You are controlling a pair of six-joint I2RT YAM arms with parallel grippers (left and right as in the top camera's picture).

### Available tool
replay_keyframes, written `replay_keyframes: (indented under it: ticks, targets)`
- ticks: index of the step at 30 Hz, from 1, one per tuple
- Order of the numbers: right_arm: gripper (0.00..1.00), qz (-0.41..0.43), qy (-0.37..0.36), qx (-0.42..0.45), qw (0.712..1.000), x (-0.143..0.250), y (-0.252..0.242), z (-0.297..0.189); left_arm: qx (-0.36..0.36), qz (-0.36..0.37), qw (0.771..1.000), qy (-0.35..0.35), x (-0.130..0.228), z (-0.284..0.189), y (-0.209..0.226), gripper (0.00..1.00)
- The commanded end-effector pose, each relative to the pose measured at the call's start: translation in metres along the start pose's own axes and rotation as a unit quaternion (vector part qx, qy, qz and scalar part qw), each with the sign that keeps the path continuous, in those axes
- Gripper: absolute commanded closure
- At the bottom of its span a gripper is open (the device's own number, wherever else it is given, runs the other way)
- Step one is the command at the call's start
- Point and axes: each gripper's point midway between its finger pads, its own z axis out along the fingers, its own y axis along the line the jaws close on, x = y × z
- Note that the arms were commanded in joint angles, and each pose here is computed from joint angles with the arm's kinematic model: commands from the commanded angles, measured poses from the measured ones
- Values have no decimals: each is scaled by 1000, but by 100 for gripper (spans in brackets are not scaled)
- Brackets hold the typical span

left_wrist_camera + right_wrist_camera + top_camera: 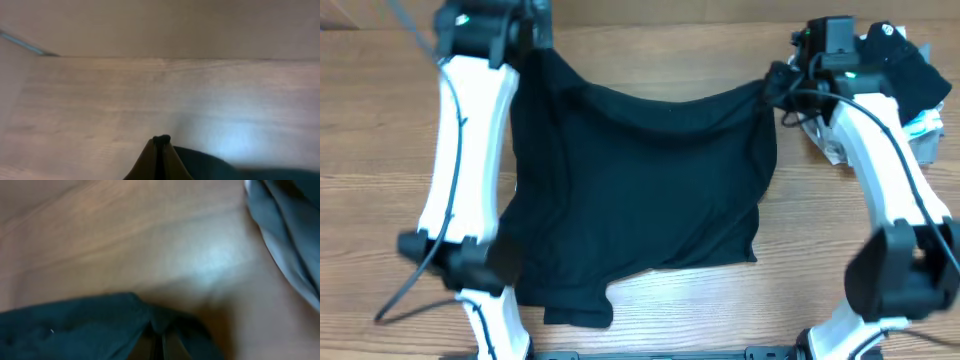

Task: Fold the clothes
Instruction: 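Stretch the shirt between both grippers and lay it flat on table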

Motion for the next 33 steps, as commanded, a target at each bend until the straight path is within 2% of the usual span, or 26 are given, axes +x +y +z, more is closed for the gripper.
replay_keyframes:
  ticks: [1, 6, 11, 12, 13, 14, 16, 17, 21, 24, 30, 33]
  targets:
    - [96, -6, -20, -7, 1000, -13, -3, 35, -22, -27, 999, 3, 1, 62, -2, 96]
    - [96, -18, -81, -31, 996, -42, 2, 69, -25, -40, 999, -8, 7, 140, -22, 96]
    - [96, -29, -143, -52, 988, -70, 9, 82, -20, -55, 997, -46, 5, 190, -39, 96]
    - [96, -30, -151, -53, 987, -73, 10, 82, -19, -57, 997, -52, 4, 196, -42, 89]
    - [94, -31, -163, -51, 985, -78, 9, 84, -17, -61, 996, -63, 2, 205, -45, 65]
    - [80, -31, -168, -49, 984, -80, 8, 85, -15, -63, 995, -70, 1, 210, -49, 46]
    - [17, -31, -182, -42, 982, -86, 6, 85, -14, -67, 995, -79, -1, 214, -51, 0]
    - [0, -29, -187, -34, 981, -88, 4, 84, -13, -68, 994, -83, -3, 214, -51, 0]
    - [0, -26, -182, -21, 983, -86, -1, 83, -11, -74, 992, -99, -19, 198, -47, 0]
    - [0, -23, -160, -13, 987, -79, -2, 73, -8, -69, 994, -85, -26, 171, -39, 0]
    - [0, -21, -115, -24, 993, -58, 16, -6, 111, -38, 993, 3, -9, 77, -57, 0]
    - [0, -22, -113, -33, 993, -50, 24, -49, 139, -42, 989, 31, 1, 37, -57, 0]
